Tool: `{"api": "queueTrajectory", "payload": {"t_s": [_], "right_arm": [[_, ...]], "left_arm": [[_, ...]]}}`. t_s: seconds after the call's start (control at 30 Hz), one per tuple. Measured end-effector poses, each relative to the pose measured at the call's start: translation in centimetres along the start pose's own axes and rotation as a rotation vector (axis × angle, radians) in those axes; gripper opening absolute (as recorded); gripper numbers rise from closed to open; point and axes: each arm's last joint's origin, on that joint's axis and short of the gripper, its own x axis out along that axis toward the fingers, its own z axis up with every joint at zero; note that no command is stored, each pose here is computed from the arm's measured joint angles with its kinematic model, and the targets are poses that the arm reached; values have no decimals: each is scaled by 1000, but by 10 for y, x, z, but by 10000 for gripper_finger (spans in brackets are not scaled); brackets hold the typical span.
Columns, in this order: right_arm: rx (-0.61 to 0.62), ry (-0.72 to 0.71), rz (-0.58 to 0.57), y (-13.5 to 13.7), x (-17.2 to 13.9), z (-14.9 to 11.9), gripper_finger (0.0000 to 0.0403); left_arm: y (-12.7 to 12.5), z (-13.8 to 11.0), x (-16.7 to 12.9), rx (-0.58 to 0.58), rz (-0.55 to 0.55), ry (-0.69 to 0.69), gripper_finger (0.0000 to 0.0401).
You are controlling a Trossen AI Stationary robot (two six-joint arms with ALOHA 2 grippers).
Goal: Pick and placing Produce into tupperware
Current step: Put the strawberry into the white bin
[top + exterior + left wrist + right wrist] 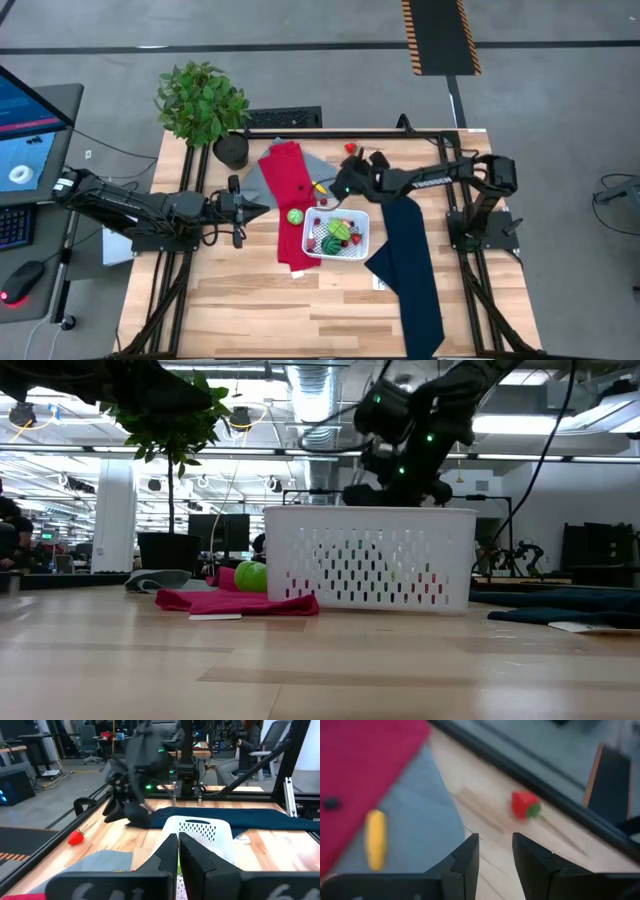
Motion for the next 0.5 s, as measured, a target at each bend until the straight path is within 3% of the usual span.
{"api": "queueTrajectory", "payload": {"t_s": [0.1,0.23,0.43,0.5], "right_arm": [[13,-118,-2,15,-8,-15,139],[61,-224,85,19,-11,-46,142],[159,-384,138,12,-13,-75,143],[190,-385,82,5,-7,-79,141]], "left_arm": [[0,0,0,0,-8,0,6],[-1,0,0,-1,-47,1,6],[-2,1,0,-5,-59,-7,6],[-2,1,0,-8,-59,-7,6]]}}
